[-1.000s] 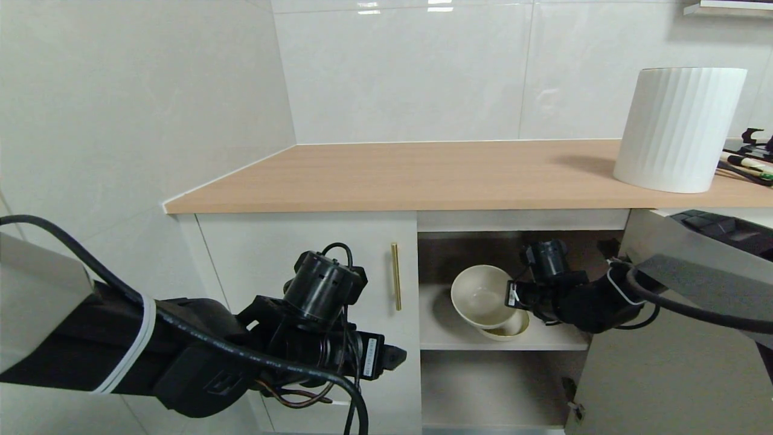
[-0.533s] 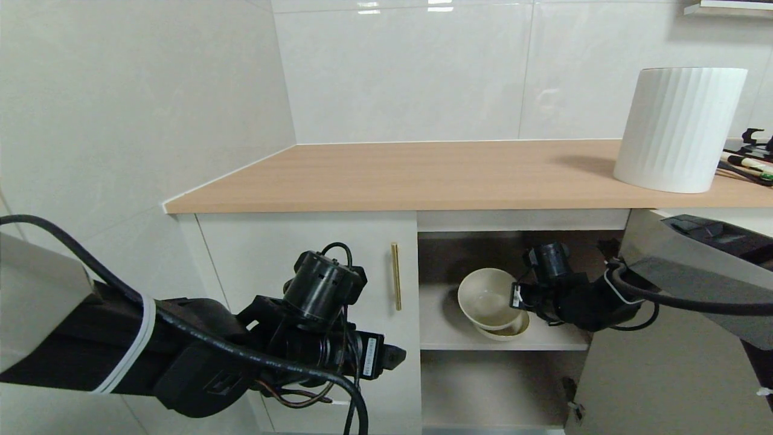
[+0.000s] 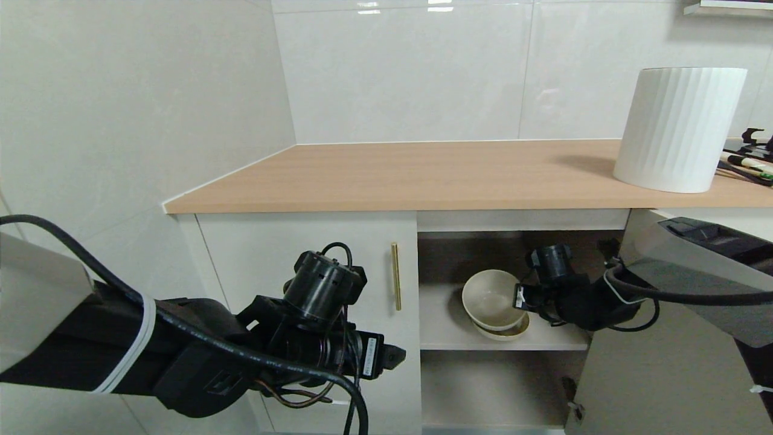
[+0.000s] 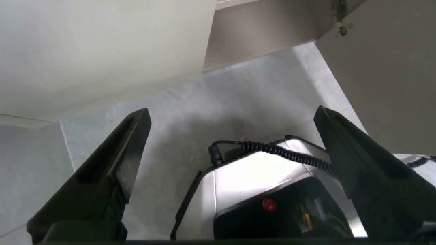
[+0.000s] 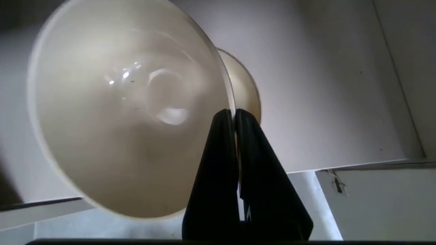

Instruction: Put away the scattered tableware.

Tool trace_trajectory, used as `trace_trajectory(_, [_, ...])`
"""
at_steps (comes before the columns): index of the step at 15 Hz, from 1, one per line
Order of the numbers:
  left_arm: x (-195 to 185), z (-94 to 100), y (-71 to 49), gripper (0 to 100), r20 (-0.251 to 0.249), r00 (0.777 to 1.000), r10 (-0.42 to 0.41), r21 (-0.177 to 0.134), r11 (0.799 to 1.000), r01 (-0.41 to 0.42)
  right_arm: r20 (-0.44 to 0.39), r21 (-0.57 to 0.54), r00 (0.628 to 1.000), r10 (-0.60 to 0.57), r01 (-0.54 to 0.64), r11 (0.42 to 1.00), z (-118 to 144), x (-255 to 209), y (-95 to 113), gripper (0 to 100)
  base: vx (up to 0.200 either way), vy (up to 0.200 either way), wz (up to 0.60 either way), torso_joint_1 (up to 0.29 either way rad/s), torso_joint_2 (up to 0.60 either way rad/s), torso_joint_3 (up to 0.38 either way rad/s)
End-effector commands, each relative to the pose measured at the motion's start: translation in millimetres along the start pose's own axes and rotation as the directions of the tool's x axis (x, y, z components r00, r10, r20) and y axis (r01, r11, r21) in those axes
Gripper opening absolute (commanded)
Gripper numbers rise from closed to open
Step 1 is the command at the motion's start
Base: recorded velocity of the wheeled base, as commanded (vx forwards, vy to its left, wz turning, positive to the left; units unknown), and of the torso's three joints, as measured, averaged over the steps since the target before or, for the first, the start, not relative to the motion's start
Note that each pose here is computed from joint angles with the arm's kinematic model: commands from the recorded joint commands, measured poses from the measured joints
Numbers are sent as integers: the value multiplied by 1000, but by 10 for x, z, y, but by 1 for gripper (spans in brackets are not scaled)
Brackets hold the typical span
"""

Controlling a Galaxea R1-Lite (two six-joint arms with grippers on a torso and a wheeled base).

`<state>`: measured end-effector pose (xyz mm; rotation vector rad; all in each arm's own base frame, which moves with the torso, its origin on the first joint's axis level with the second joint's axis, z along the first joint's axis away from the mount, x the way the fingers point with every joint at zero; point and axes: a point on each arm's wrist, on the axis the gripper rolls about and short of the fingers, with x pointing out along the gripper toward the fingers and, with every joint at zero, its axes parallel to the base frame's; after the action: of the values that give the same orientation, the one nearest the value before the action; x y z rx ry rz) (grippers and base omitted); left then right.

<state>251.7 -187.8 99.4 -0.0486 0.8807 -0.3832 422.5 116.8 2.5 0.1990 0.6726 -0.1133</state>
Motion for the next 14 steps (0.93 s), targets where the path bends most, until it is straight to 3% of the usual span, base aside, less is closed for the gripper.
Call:
trace_trajectory(1, [0, 2, 0, 100, 2, 1000, 0, -1, 1000, 0, -1, 3, 1000, -4, 4, 1000, 1, 15, -20, 0, 0, 0, 0, 0, 0, 0])
trace_trajectory(12, [0, 2, 0, 100, 2, 1000, 0, -1, 1000, 0, -8, -1, 1000, -14, 14, 1000, -18, 53, -56, 0, 0, 0, 0, 0, 0, 0])
trace_trajectory(13, [-1, 7, -2, 100, 3, 1000, 0, -1, 1000, 0, -8, -6, 1000, -14, 14, 1000, -17, 48, -57, 100, 0, 0, 0, 0, 0, 0])
trace_trajectory(14, [0, 2, 0, 100, 2, 1000, 0, -1, 1000, 0, -5, -5, 1000, -12, 12, 1000, -10, 40, -56, 100, 0, 0, 0, 0, 0, 0])
